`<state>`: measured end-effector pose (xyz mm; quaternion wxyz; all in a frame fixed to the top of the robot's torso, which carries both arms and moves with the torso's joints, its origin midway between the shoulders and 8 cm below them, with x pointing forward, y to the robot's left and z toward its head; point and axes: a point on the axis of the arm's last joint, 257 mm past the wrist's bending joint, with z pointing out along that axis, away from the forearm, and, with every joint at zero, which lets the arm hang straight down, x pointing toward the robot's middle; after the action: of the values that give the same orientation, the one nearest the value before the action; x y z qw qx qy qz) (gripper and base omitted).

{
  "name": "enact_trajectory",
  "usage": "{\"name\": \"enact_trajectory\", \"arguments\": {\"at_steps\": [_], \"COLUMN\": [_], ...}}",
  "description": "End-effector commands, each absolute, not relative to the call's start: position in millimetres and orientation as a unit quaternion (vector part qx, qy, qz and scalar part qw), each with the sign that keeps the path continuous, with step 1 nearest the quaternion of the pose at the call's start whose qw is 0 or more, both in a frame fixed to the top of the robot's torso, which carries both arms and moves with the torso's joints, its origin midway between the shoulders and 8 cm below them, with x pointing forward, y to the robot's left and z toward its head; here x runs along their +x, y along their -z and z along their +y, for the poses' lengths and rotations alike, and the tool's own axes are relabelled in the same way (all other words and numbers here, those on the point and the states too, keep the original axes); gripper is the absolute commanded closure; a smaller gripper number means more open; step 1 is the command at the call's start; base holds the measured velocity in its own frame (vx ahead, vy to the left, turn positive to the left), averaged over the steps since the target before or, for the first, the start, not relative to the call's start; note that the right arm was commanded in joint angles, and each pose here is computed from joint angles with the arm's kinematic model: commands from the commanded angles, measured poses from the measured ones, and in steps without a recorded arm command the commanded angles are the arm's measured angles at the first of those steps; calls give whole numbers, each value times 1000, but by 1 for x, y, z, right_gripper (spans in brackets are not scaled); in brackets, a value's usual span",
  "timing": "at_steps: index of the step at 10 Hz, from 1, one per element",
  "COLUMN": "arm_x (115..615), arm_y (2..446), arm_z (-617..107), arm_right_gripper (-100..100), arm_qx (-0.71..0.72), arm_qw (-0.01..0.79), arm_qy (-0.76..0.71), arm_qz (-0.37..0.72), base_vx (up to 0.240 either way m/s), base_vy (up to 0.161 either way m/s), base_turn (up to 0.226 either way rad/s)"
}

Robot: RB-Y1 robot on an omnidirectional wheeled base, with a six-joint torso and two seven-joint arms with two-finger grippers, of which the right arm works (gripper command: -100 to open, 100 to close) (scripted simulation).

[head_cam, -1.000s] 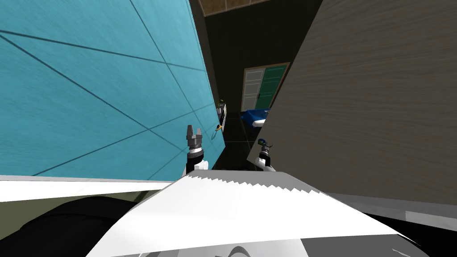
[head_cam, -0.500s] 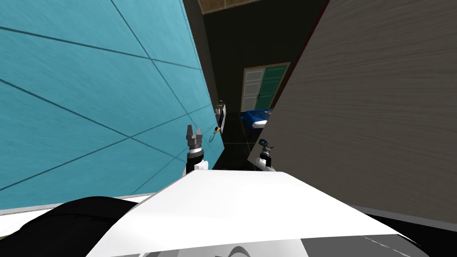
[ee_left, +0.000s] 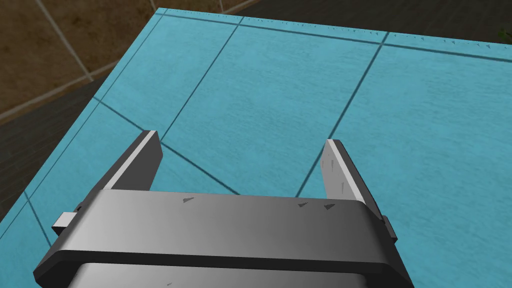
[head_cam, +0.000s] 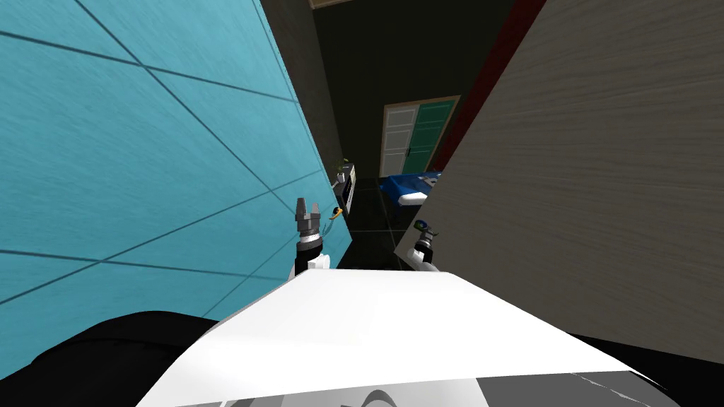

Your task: Push the door open

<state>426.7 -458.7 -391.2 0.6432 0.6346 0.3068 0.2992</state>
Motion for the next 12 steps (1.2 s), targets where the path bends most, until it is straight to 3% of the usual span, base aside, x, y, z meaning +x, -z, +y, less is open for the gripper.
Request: {"name": "enact_trajectory", "arguments": {"at_steps": [1,3,12], "arm_x": [416,413,377], "arm_y": [392,384,388], "arm_z": [-469,-482,-517], "arm_right_gripper": [100,100,100], "arm_qx": [637,638,665], "arm_qw": [646,657,673], "arm_qy": [-288,-281,-229], "arm_qz": [305,287,230], "base_vx": [71,53,218], "base_vy": [-22,-8,-42], "base_turn": [-34,-21,-57]}}
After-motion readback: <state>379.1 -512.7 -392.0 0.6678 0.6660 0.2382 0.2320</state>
